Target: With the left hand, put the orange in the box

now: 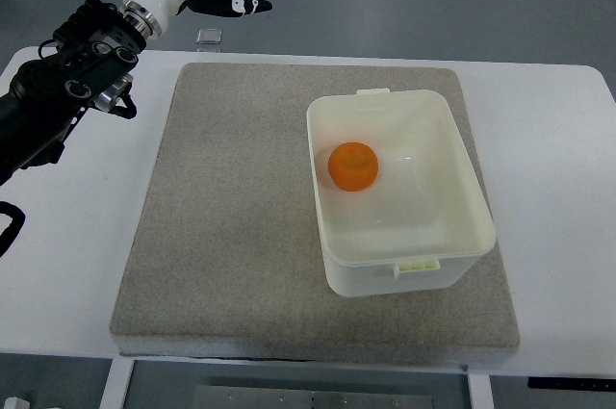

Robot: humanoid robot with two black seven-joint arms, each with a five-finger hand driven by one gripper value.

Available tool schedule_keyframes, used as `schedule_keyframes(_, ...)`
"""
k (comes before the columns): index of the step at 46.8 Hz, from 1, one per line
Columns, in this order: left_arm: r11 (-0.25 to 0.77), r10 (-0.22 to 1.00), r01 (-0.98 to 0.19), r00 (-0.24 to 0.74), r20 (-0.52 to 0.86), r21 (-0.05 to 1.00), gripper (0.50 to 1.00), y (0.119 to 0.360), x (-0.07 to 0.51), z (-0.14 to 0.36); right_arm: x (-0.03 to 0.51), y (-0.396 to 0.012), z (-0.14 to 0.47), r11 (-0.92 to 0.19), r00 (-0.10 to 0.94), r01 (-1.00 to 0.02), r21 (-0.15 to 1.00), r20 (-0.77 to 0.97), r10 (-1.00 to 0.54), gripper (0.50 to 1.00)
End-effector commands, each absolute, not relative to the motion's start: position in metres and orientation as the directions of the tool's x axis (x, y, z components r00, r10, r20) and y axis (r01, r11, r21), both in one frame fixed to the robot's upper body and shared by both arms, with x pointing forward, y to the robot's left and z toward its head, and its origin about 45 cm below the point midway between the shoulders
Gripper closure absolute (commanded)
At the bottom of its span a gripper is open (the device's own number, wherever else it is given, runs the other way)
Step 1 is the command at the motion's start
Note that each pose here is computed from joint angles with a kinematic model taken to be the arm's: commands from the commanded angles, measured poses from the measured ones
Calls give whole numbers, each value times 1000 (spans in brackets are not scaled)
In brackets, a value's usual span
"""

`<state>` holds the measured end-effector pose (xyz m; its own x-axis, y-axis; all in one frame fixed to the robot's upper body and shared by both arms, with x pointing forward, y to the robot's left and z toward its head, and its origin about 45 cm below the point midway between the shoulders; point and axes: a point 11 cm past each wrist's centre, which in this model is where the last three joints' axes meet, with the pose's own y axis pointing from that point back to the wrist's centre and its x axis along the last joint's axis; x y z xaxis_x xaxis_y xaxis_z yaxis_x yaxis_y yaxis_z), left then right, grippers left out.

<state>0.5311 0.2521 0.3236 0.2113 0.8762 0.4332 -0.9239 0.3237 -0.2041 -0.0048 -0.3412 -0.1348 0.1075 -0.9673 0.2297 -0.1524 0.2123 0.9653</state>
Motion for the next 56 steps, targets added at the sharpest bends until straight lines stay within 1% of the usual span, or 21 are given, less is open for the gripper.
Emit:
schedule_keyframes(1,202,952,-967,155,266,-159,529,263,537,314,-5,-341,-135,212,108,-152,965,230,-967,568)
schedule_keyframes(4,128,985,-986,114,126,-108,529,269,539,305,-5,-341,-135,212,108,-152,965,230,-967,568)
schedule_keyframes(6,109,993,-990,105,45,-86,529,271,538,297,-5,-341,-135,212,108,-152,965,230,-967,568)
schedule_keyframes(9,114,992,-991,117,-46,-68,529,274,534,285,-5,-341,-135,212,108,-152,965,230,-967,568)
schedule_keyframes(14,140,978,-989,146,-147,-49,529,284,526,267,-5,-341,-135,212,108,-152,965,230,-967,568)
schedule_keyframes(18,107,968,-992,119,-220,-64,531,299,525,265,-5,-341,-135,212,108,-152,965,230,-967,568)
schedule_keyframes(26,85,954,-994,101,-282,-68,531,297,524,259,-4,-341,-135,212,108,-154,965,230,-967,568)
schedule_keyframes(30,84,940,-993,106,-325,-79,531,289,525,260,-5,-341,-135,212,108,-152,965,230,-967,568)
schedule_keyframes(39,32,896,-993,81,-437,-117,531,295,527,270,-5,-341,-135,212,108,-152,965,230,-967,568)
schedule_keyframes(46,-65,824,-990,20,-567,-129,531,308,528,275,-5,-341,-135,212,108,-152,965,230,-967,568)
schedule_keyframes(48,-74,817,-989,12,-577,-125,531,310,528,274,-5,-341,-135,212,108,-152,965,230,-967,568)
schedule_keyframes(52,-60,806,-991,21,-591,-117,531,299,529,271,-5,-341,-135,212,108,-152,965,230,-967,568)
schedule_keyframes(56,-66,799,-991,18,-602,-117,529,300,528,271,-5,-341,-135,212,108,-152,965,230,-967,568)
